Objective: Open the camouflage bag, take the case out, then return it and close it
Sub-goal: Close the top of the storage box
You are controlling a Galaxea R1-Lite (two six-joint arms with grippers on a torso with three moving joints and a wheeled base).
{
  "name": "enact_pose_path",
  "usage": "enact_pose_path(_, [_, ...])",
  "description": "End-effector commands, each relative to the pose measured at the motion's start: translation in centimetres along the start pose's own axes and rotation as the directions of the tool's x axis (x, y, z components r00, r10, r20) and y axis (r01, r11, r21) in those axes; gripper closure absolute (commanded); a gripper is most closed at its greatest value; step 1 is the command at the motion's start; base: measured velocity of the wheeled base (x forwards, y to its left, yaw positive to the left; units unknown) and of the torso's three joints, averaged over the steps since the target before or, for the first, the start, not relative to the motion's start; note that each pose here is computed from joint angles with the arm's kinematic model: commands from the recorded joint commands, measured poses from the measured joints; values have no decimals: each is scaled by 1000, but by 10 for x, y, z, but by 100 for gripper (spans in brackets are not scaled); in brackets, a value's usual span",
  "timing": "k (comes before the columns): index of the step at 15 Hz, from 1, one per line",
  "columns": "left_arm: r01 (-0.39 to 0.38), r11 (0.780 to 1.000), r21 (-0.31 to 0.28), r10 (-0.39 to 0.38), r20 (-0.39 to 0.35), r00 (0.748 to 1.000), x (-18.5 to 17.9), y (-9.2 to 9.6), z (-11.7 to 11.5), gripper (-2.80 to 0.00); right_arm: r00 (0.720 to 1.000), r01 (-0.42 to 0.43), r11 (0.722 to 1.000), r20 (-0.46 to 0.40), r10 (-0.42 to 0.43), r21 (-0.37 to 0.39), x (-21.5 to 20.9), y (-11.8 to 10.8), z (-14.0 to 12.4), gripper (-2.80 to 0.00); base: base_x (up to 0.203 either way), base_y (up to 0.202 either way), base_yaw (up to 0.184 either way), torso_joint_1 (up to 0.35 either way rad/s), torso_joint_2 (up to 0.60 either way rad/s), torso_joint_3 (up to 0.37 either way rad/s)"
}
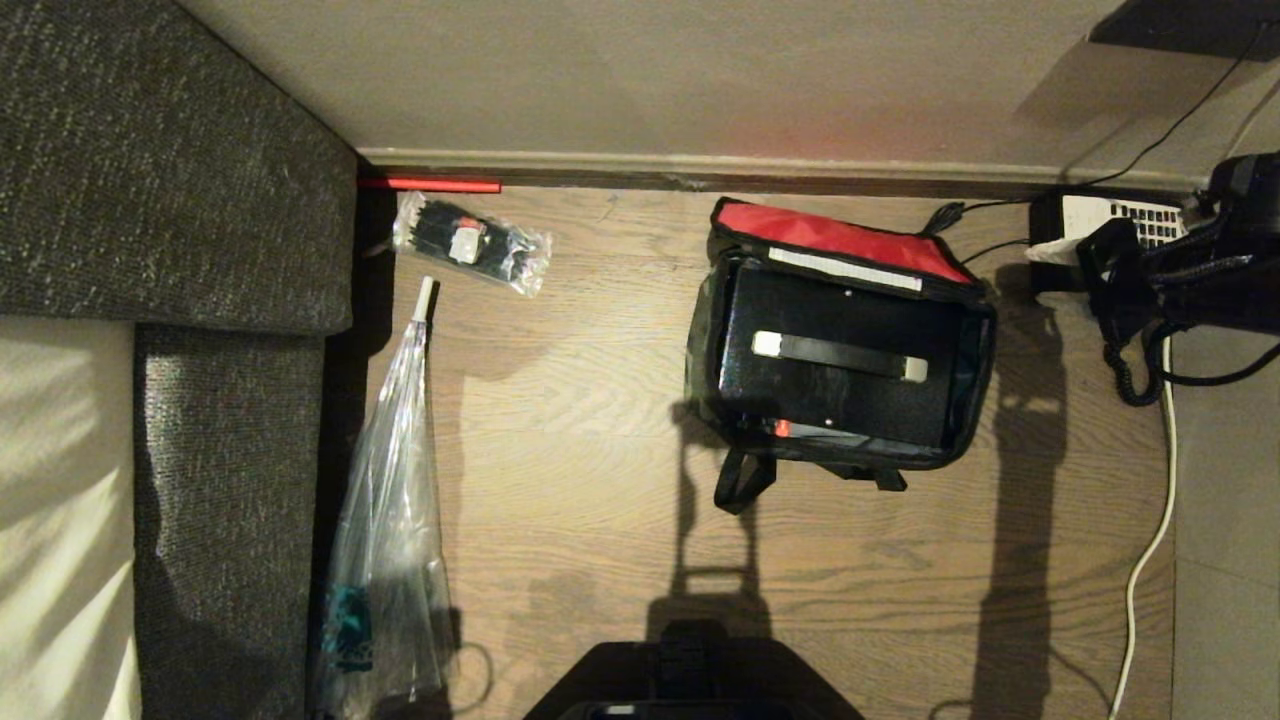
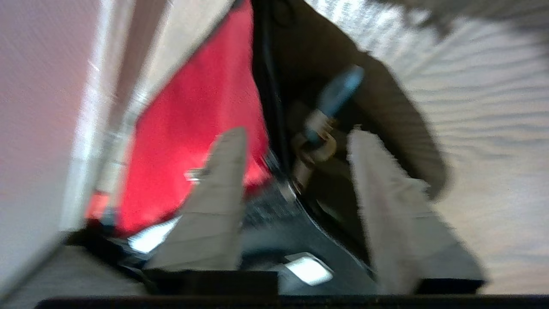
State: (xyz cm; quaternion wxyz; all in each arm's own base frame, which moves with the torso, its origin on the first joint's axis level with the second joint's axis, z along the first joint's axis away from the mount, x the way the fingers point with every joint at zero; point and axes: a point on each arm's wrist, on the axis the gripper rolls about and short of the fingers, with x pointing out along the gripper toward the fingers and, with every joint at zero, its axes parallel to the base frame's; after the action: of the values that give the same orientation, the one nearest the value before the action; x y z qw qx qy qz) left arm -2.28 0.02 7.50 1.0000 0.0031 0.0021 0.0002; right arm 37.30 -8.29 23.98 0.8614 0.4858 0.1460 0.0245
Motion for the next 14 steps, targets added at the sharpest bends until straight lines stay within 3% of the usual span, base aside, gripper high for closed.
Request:
enact_pose_path(1, [1,1000,0,-1,-2,1000,0,0,0,0,998,-36,991,-40,41,130,19,-11,8,-280,0,0,0,0,0,0])
enact_pose_path(4, [0,1000,0,0,0,1000,0,0,0,0,984,-119,954,-97,151,274,45,-24,8,-280,0,0,0,0,0,0])
enact_pose_path(7, [1,1000,0,-1,-2,1000,0,0,0,0,967,-140,948,-167,193,286,68,-38,-4,-280,0,0,0,0,0,0])
enact_pose_path(12, [0,1000,1,0,-2,1000,0,0,0,0,958,-144,947,-199,206,288,85,-38,-18,-280,0,0,0,0,0,0])
enact_pose_path(14, [1,1000,0,-1,-2,1000,0,0,0,0,958,-175,946,-175,227,273,90,-33,-18,-280,0,0,0,0,0,0])
